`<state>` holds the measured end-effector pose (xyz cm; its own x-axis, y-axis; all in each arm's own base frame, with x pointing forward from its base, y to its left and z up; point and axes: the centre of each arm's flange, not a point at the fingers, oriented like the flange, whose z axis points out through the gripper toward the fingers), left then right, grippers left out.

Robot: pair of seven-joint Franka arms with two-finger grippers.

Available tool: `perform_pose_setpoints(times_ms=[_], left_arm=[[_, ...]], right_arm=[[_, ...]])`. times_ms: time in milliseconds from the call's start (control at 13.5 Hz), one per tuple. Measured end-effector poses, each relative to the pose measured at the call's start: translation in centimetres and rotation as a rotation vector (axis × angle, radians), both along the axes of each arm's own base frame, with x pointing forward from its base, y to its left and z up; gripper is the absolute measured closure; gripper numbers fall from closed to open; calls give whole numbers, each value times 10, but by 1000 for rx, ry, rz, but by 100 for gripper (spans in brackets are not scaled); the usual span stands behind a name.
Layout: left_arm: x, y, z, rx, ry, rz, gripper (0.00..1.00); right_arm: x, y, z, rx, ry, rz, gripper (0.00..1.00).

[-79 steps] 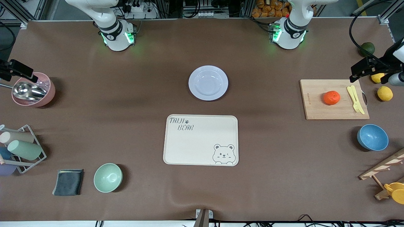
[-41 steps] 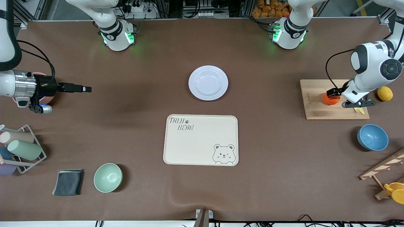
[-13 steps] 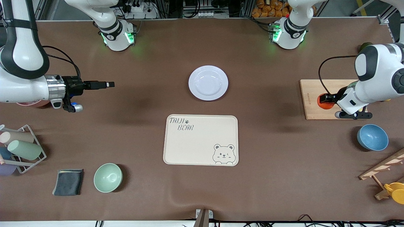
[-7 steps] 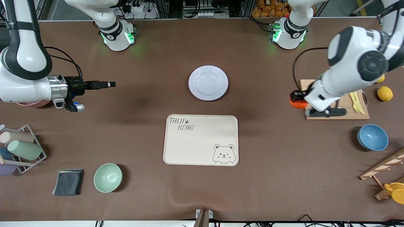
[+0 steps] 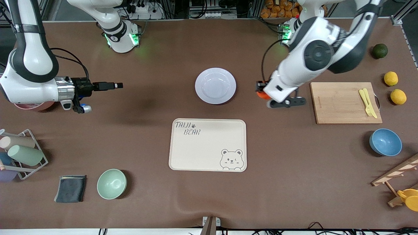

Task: Place orange and plate with both arms
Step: 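Carry the orange with the left gripper over the white plate, then lower the orange onto the plate and open the left gripper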

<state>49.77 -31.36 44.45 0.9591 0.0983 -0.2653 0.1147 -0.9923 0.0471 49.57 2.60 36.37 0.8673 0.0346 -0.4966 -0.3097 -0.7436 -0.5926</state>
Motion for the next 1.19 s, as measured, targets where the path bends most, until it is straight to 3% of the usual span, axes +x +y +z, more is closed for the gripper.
perform_pose_setpoints(times_ms=[520, 742, 1188], left_arm=[[-69, -119, -88, 24, 90, 82, 31], [-112, -167, -132, 72, 80, 104, 31], [-163, -203, -238, 193, 50, 86, 31]], right_arm=[[-1, -1, -1, 1, 2, -2, 0], [-11, 7, -16, 9, 30, 1, 0], [-15, 43, -34, 0, 1, 19, 0]])
